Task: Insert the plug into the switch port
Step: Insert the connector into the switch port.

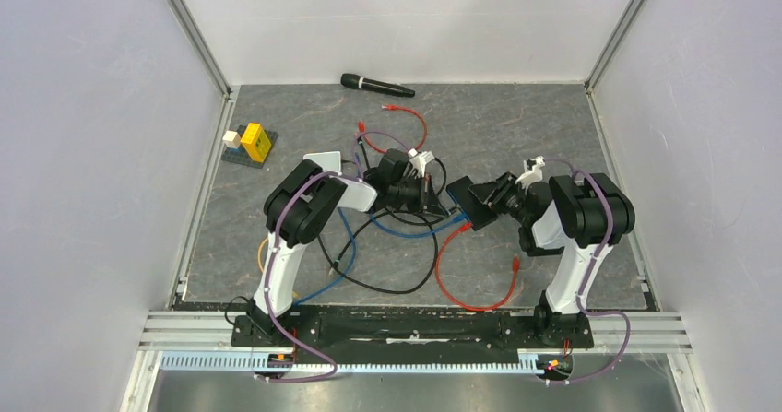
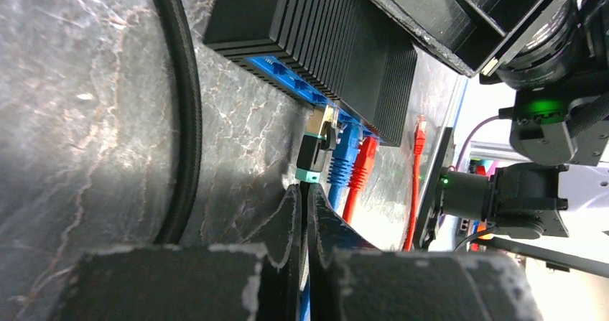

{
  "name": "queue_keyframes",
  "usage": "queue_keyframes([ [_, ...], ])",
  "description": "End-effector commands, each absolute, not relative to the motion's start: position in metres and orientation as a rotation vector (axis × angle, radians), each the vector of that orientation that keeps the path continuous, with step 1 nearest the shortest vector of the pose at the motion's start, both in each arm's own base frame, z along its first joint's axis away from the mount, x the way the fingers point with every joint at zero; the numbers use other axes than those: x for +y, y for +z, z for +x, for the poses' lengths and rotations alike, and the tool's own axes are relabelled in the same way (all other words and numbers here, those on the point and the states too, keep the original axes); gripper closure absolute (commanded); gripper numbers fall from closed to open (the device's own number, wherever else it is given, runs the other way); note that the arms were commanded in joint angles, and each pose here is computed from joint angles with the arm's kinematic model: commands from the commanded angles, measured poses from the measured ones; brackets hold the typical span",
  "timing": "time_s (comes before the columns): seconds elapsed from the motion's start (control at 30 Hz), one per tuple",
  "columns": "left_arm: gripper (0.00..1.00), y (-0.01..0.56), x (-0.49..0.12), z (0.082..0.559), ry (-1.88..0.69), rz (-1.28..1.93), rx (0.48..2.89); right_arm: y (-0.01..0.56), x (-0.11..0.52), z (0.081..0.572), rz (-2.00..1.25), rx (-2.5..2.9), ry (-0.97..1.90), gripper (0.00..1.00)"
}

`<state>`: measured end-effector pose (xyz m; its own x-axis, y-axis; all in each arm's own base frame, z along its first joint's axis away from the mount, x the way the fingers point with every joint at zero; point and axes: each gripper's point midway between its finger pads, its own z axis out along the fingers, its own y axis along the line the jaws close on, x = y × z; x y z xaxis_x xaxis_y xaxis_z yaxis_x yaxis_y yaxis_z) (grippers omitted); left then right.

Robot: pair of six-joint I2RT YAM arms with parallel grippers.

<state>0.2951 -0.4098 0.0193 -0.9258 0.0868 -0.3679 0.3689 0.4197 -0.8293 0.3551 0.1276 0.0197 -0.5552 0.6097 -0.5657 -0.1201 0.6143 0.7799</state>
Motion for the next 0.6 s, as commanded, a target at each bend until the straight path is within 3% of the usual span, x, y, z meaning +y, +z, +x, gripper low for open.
queue_keyframes([
  [0.0,0.98,0.03,-0.431,0.359,-1.259,0.457,2.175,-0.033,0.213,0.212,0.114,2.492,1.518,0.61],
  [0.57,0.98,0.054,-0.42,0.395,-1.209,0.44,2.141,-0.056,0.207,0.195,-0.154,2.656,1.426,0.62],
])
